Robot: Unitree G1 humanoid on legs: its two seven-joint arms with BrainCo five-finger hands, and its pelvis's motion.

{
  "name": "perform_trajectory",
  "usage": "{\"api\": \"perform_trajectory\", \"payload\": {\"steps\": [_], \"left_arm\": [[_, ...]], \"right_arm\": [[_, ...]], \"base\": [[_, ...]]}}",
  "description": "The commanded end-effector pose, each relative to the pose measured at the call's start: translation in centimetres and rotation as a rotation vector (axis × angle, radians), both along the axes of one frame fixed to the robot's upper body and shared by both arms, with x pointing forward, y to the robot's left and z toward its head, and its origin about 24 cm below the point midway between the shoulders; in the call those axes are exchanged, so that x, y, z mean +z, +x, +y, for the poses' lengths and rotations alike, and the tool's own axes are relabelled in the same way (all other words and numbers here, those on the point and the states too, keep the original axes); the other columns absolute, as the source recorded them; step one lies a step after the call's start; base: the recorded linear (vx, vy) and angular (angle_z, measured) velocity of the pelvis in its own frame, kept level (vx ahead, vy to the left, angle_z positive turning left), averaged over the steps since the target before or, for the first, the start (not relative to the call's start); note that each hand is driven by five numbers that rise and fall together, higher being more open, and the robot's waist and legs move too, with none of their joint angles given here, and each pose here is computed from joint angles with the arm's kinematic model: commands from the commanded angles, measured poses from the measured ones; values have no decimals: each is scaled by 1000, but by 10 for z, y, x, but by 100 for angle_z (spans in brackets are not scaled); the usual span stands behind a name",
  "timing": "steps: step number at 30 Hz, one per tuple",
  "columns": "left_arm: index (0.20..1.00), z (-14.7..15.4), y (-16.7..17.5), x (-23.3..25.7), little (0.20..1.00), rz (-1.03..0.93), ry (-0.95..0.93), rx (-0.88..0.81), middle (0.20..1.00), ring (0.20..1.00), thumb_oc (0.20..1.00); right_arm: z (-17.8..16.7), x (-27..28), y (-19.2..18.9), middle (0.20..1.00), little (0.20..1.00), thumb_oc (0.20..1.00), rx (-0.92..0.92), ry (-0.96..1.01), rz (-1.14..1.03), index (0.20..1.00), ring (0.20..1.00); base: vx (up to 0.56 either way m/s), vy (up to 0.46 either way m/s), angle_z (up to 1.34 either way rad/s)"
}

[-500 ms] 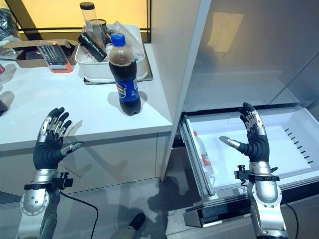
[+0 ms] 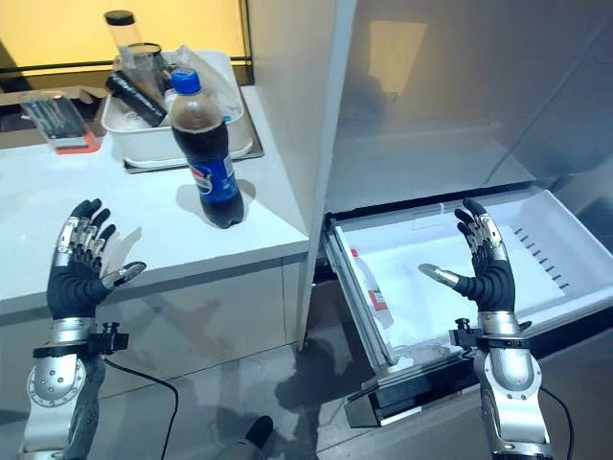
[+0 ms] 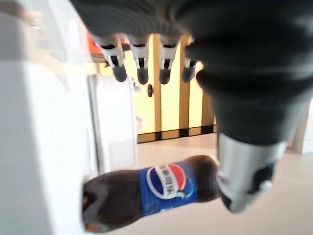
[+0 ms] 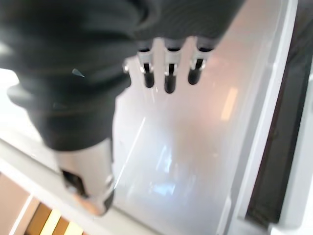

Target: Take the drinks into the refrigerator

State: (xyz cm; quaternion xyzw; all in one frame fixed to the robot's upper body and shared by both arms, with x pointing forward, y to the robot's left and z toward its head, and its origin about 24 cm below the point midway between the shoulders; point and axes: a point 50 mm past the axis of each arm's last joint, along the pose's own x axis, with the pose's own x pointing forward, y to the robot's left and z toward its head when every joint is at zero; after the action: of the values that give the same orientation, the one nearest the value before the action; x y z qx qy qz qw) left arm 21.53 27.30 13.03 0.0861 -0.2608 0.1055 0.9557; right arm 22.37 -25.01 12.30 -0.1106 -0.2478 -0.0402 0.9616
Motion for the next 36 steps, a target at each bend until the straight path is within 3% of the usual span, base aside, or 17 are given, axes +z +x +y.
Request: {"api": "perform_trajectory", "payload": {"steps": [1, 17, 36], "left_arm": [[1000, 13, 3, 23, 1000, -125, 64, 64, 1000, 1000, 1000], [1000, 33, 4, 39, 1000, -152, 114, 159, 1000, 1000, 1000], [1000, 54, 7, 5, 1000, 32, 6, 186, 1000, 1000, 1000]], "right_arm": [[-1, 27, 4, 1000, 1000, 1000, 43, -18, -120, 1000, 1000], [7, 27, 12, 1000, 1000, 1000, 119, -34, -74, 1000, 1000], [9, 32, 10, 1000, 1000, 1000, 148, -44, -77, 1000, 1000]], "base": [[-43, 107, -39], [28, 32, -27], [15, 7, -13]]}}
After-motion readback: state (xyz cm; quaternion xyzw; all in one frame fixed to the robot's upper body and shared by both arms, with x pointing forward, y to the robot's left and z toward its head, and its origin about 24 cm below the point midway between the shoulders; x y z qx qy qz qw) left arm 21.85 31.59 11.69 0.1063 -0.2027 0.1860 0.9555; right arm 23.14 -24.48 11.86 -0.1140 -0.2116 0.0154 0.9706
